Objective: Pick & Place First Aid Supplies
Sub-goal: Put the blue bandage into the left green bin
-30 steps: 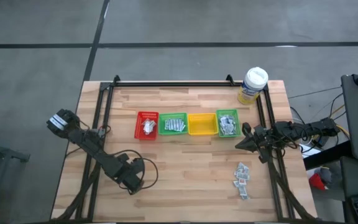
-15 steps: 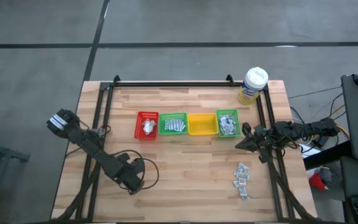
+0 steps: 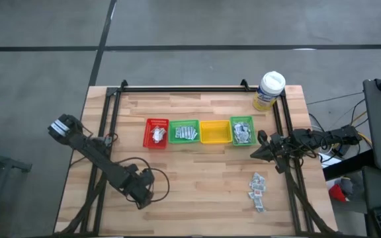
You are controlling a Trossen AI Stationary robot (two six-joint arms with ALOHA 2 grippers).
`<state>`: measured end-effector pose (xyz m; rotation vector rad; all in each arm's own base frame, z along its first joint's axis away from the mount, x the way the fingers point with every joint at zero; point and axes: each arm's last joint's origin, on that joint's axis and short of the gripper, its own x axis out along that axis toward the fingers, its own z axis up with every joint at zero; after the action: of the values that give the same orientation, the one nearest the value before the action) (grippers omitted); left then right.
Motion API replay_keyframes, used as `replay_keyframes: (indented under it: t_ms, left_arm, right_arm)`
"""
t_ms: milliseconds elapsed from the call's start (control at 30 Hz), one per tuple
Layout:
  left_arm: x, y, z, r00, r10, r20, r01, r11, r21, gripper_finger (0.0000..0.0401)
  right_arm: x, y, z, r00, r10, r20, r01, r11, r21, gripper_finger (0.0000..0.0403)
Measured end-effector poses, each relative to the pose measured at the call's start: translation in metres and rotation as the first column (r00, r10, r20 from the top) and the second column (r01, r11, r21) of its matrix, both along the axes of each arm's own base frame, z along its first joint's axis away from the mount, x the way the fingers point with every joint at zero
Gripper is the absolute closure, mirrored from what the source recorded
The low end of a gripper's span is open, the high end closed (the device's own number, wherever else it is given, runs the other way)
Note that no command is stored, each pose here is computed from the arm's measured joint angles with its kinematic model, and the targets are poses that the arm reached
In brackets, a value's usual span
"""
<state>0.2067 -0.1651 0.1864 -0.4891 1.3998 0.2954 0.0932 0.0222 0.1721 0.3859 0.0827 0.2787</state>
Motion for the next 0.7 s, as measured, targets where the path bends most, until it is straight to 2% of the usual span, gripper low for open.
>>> replay_keyframes:
  t_ms: [233, 400, 700]
  left_arm:
    - [0.000, -0.001, -0.002, 1.000, 0.003, -0.004, -0.003, 1.000, -0.003, 0.0332]
    - [0.000, 0.001, -0.004, 0.999, 0.045, 0.000, -0.045, 0.999, 0.008, 0.0293]
    - [-0.003, 0.002, -0.014, 0.997, 0.075, 0.006, -0.075, 0.997, -0.001, 0.0279]
  right_arm:
    - [0.000, 0.000, 0.000, 1.000, 0.000, -0.001, 0.000, 1.000, 0.001, 0.0394]
    - [0.000, 0.000, 0.000, 1.000, 0.000, 0.000, 0.000, 1.000, 0.001, 0.0394]
    - [0.000, 0.000, 0.000, 1.000, 0.000, 0.000, 0.000, 1.000, 0.001, 0.0394]
